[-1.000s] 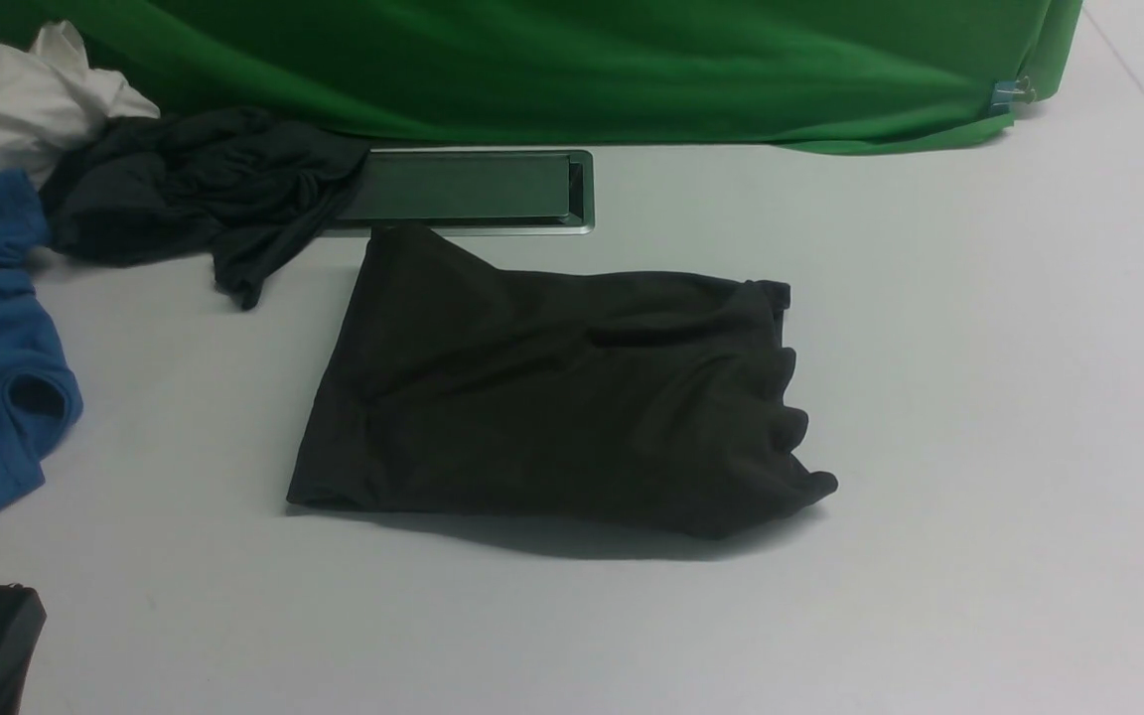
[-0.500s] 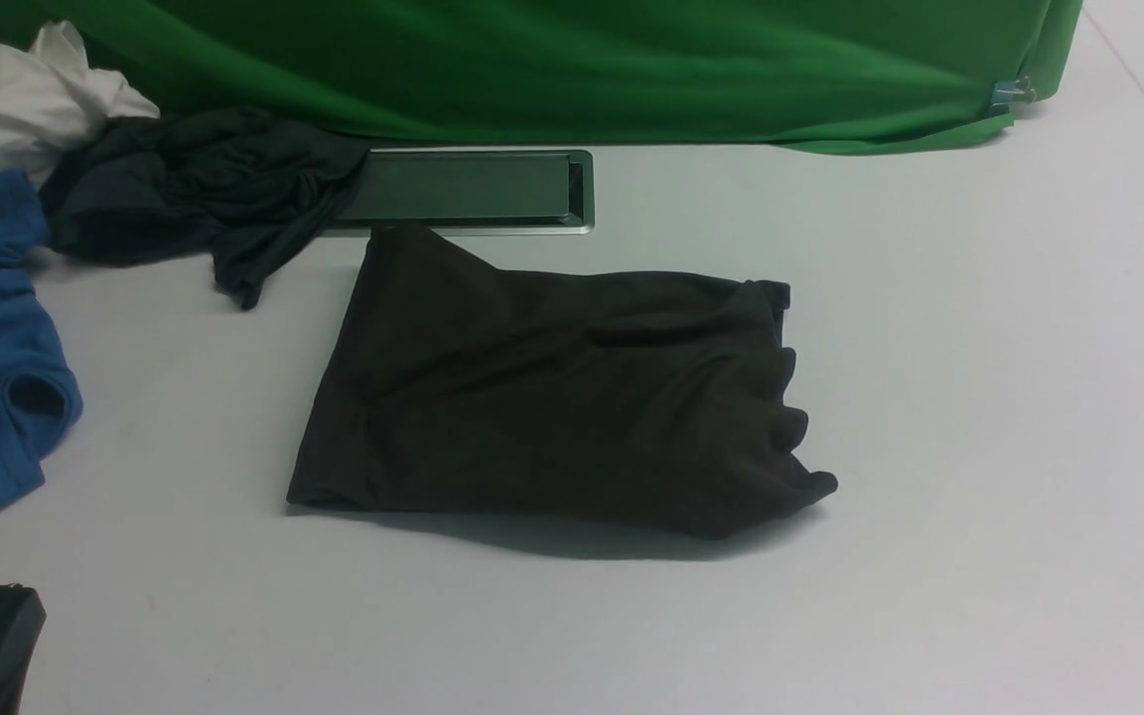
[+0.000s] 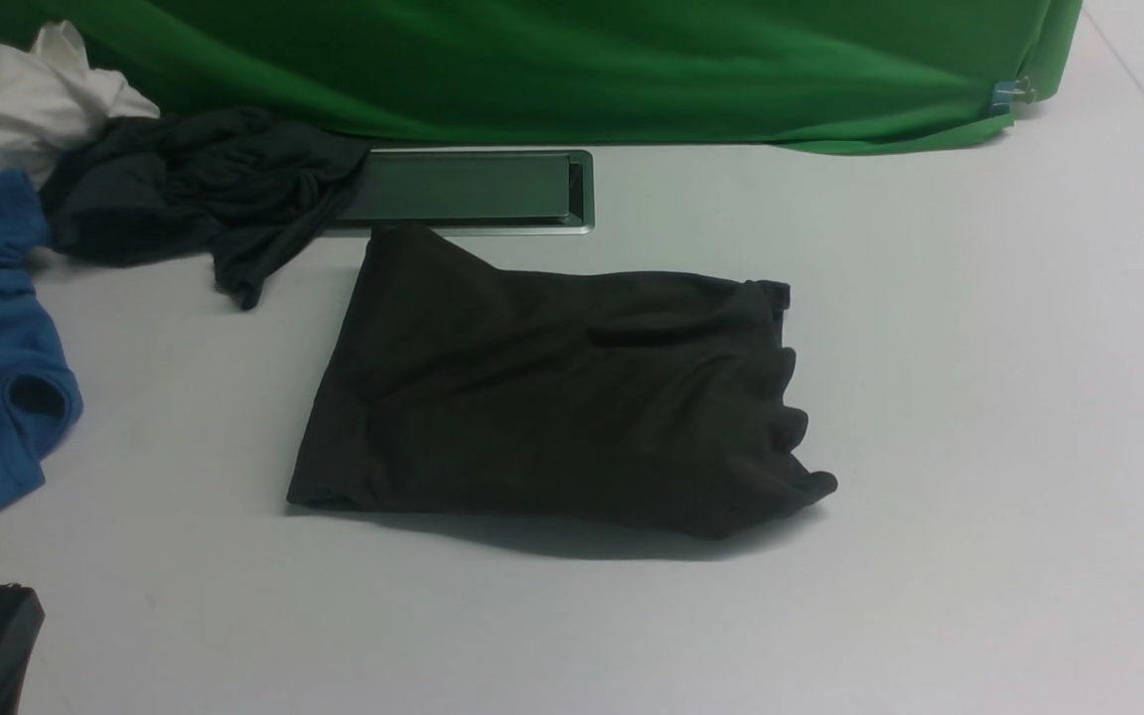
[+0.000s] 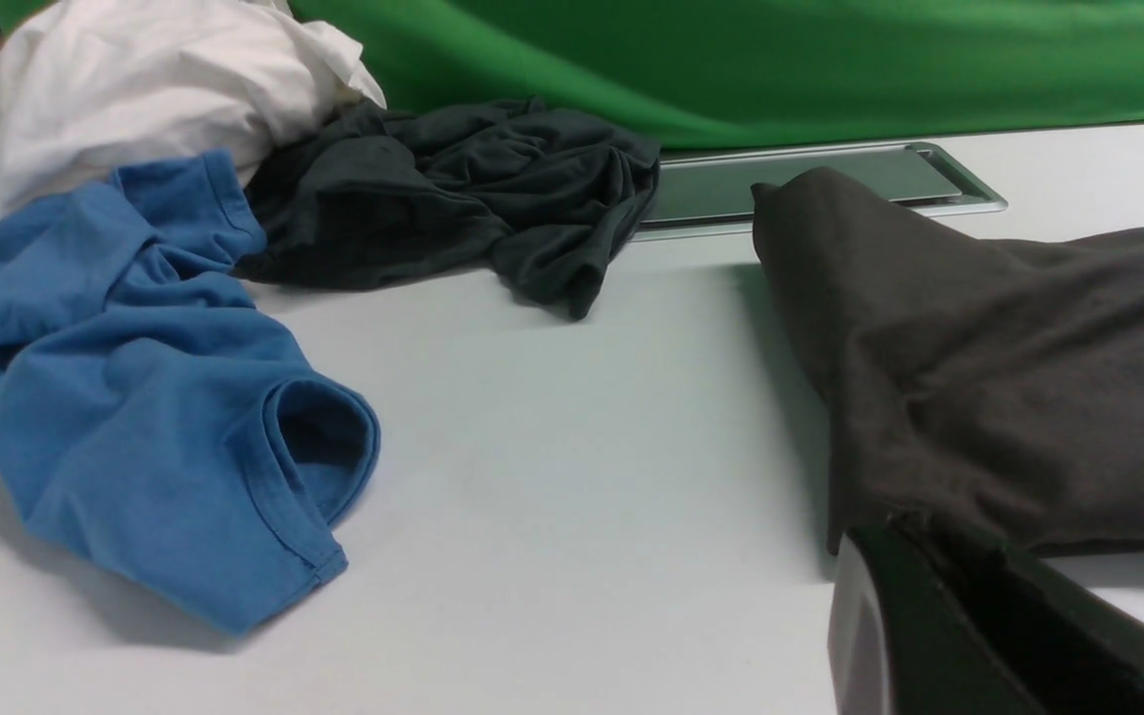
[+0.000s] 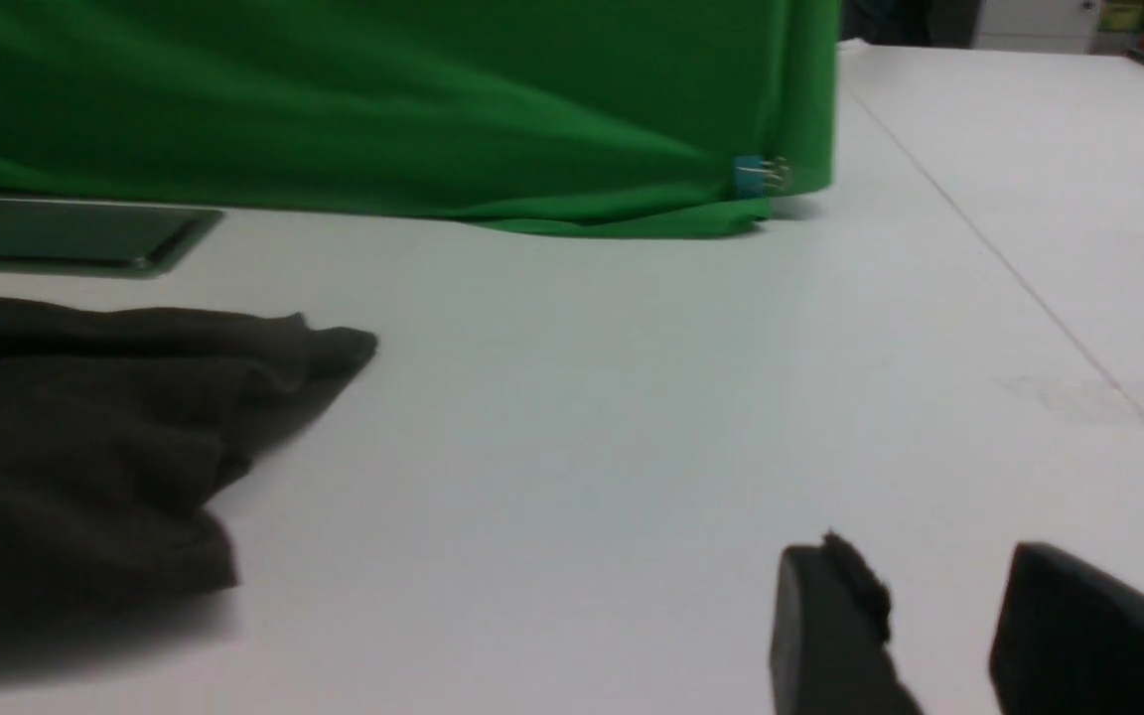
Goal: Fold a long-sleeved shirt on a white desktop.
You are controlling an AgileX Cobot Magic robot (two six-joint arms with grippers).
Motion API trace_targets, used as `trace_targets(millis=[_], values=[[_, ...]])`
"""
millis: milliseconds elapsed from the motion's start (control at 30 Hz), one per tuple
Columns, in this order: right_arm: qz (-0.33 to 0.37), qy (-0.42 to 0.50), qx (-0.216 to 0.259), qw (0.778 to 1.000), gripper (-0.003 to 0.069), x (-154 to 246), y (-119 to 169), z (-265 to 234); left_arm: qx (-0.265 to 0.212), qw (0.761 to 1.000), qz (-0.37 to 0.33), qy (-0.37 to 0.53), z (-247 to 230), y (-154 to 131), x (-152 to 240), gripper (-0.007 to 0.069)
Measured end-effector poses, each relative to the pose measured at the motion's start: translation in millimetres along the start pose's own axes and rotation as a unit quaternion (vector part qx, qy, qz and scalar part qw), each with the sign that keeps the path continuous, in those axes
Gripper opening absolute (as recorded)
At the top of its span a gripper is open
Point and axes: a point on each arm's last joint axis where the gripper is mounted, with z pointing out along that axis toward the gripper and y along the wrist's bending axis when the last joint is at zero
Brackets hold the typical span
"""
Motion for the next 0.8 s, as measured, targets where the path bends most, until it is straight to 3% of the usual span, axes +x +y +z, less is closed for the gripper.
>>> trace_targets(millis=[800], values=[[0.001, 0.000, 0.011, 1.000, 0.0238, 0.0, -1.3, 0.0, -0.014, 1.000, -0.003, 0.001, 0.0, 1.5, 0.1, 0.0018]])
